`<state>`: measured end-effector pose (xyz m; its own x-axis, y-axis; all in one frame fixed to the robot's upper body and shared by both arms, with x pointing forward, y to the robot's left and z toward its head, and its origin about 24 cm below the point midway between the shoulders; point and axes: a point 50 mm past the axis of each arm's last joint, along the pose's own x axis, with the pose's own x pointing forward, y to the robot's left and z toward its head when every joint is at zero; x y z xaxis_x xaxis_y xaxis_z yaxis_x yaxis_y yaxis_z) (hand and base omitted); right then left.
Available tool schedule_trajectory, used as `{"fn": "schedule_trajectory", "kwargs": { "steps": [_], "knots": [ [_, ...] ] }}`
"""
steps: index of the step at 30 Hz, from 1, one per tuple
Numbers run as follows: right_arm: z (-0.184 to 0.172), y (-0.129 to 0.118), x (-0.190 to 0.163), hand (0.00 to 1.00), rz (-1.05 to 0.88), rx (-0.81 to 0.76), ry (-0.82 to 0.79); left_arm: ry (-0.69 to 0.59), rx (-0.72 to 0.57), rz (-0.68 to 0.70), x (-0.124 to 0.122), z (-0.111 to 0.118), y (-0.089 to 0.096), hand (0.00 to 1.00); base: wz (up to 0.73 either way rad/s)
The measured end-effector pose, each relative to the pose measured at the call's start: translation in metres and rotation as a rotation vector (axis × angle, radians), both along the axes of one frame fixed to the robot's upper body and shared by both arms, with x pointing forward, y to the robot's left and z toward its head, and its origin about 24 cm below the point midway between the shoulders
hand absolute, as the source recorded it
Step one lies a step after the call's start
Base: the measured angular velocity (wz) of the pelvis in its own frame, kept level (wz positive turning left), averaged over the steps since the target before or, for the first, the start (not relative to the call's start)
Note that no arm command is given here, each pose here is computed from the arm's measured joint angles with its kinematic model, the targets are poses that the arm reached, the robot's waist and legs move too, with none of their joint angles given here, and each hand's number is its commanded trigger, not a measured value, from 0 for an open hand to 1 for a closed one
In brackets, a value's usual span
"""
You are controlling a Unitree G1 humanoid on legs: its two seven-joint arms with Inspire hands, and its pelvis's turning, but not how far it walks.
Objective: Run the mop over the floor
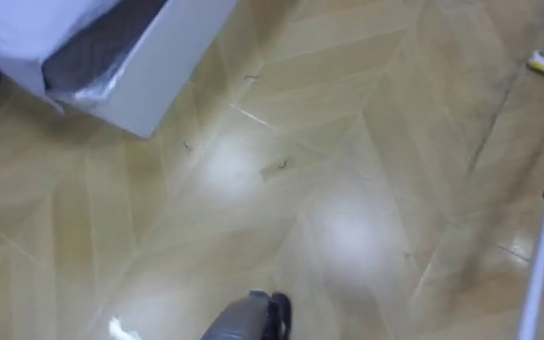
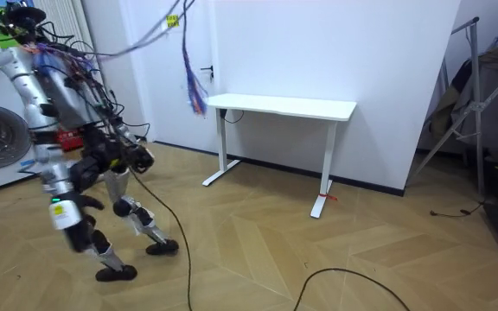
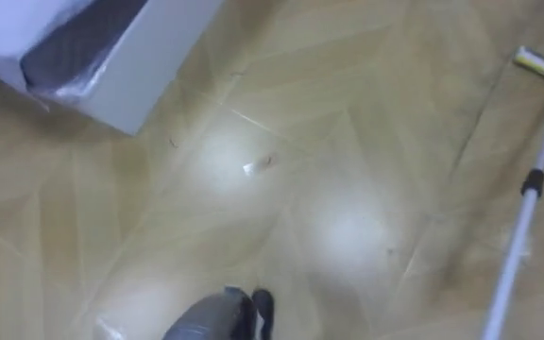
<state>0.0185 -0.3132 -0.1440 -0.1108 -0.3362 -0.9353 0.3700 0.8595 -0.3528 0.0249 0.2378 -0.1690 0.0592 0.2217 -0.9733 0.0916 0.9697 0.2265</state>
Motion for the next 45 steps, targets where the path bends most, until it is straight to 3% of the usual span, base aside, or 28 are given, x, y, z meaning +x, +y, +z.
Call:
{"fn": "schedule_trajectory", "kwargs": {
  "steps": [4,6,10,13,14,17,21,24,27,31,34,40,45],
  "knots": [
    [-0.002,0.004,-0.012,1.0,0.168,-0.044,0.117,-0.075,0.02,0.085,0.01,-0.002,-0.014,0.0,-1.48],
    [-0.007,0.017,-0.011,1.0,0.235,-0.037,0.155,-0.076,0.052,0.098,0.01,-0.001,-0.009,0.0,-0.8],
    [-0.017,0.05,-0.012,1.0,0.166,0.059,0.21,-0.095,0.05,0.088,0.023,0.0,-0.009,0.0,0.32],
    [-0.011,0.039,0.021,1.0,0.13,0.041,0.133,-0.02,0.044,0.083,0.012,-0.001,-0.007,0.0,0.8],
    [-0.005,0.029,0.045,1.0,0.132,0.014,0.056,-0.002,0.069,0.065,0.005,0.001,0.002,0.0,0.42],
    [0.024,-0.005,0.116,1.0,0.172,-0.105,-0.202,0.028,0.091,0.066,-0.005,0.001,0.005,0.0,0.11],
    [0.045,-0.009,0.163,1.0,0.149,-0.078,-0.409,0.04,0.062,0.062,-0.011,0.002,0.007,0.0,0.64],
    [0.031,-0.004,0.138,1.0,0.068,-0.018,-0.376,0.029,0.027,0.047,-0.014,0.002,0.007,0.0,0.79],
    [0.014,-0.002,0.089,1.0,0.002,0.027,-0.28,0.03,-0.007,0.032,-0.011,0.001,0.004,0.0,0.17],
    [0.001,0.002,0.026,1.0,0.083,0.022,-0.048,0.004,-0.009,-0.009,-0.003,0.001,0.002,0.0,-0.45],
    [-0.007,0.016,0.004,1.0,0.122,0.027,0.05,-0.05,-0.01,-0.02,0.011,0.002,0.0,0.0,-0.39],
    [-0.016,0.041,0.007,1.0,0.183,0.06,0.066,-0.058,-0.014,-0.011,0.012,-0.002,-0.015,0.0,-0.71],
    [-0.013,0.038,0.024,1.0,0.136,0.058,0.049,-0.047,-0.002,-0.004,0.01,-0.001,-0.013,0.0,0.44]
  ]
}}
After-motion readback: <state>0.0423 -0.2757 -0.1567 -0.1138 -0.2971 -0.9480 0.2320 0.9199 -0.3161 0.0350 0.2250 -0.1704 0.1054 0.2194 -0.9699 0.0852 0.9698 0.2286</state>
